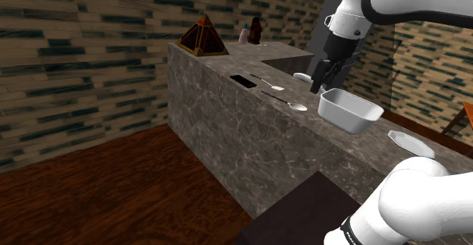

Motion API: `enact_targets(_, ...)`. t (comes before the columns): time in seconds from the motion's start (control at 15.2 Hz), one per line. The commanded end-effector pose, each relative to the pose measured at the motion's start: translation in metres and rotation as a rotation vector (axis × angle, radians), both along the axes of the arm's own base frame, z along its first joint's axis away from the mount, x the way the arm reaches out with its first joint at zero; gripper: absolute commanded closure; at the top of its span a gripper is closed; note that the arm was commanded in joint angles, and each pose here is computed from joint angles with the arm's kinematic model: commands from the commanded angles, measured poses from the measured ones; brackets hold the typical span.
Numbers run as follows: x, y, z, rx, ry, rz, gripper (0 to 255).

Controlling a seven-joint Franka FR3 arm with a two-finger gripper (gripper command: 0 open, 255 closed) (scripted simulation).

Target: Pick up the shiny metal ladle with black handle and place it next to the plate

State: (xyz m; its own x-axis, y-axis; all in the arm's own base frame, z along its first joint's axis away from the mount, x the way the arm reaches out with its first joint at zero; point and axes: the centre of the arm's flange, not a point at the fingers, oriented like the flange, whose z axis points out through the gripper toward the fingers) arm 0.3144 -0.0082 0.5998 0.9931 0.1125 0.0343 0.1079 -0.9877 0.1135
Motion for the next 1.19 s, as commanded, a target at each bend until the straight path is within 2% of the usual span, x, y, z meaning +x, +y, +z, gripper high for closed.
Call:
enact_targets(0.0,0.000,0.000,0.000,0.000,0.000,0.000,0)
enact_targets(1.12,0.135,-0.160,-0.101,0.103,-0.026,-0.009,0)
